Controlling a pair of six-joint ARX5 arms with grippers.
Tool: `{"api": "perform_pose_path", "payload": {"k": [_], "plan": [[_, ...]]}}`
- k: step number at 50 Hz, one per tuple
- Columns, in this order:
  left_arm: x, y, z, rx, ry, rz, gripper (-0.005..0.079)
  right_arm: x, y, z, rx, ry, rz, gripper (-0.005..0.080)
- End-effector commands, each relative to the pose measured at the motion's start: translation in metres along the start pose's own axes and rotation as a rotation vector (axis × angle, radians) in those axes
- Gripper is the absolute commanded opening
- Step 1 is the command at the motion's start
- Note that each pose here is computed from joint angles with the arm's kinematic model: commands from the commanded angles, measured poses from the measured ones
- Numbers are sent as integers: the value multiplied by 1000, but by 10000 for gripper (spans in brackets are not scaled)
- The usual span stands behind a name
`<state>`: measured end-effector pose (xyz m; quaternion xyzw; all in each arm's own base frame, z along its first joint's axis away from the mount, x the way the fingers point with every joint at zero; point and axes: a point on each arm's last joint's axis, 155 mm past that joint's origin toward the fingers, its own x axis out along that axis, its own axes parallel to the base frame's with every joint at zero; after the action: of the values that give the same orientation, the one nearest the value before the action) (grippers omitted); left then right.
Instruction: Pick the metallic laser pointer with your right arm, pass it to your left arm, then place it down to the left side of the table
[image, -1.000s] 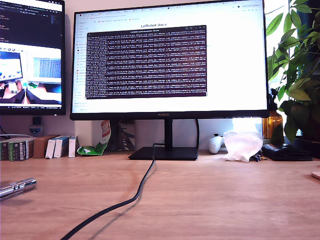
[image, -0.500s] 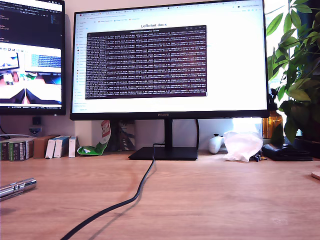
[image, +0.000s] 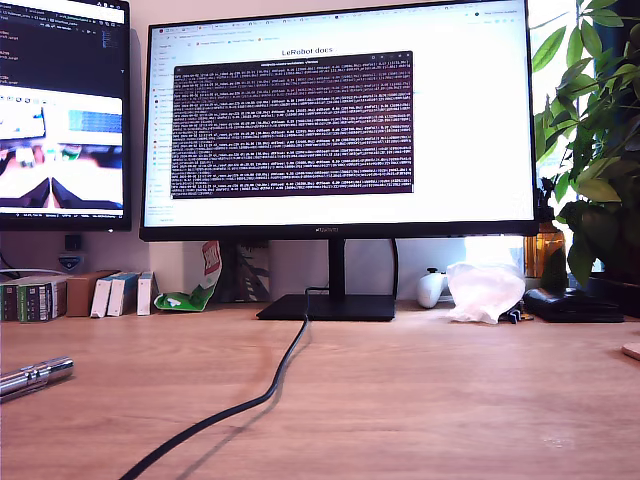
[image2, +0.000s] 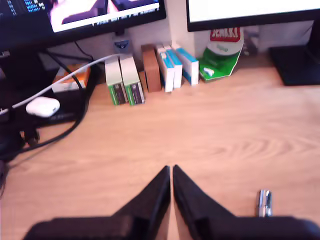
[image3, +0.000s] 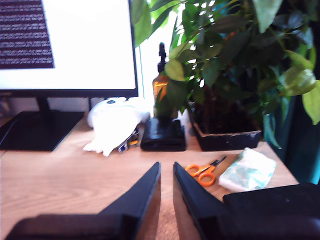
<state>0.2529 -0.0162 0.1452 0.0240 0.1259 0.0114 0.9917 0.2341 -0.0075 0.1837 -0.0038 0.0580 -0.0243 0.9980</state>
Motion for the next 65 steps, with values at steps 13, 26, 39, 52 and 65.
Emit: {"api": "perform_pose_path", "payload": {"k": [13,26,39,52,65], "plan": [[-5,2,-20,-28,-9,3,-13,9,4,-33,-13,63,13,71],[-1,3,-46,-58,0,11,-13,17,11,-60,5,89,49,71],[-1,5,-46,-42,1,25,-13,19,14,-65,-21,90,65,71],[-1,4,-46,-45,-1,24,-13,19,14,-64,-2,89,63,71],[-1,4,-46,-45,-1,24,-13,19,14,-64,-2,89,63,71]]}}
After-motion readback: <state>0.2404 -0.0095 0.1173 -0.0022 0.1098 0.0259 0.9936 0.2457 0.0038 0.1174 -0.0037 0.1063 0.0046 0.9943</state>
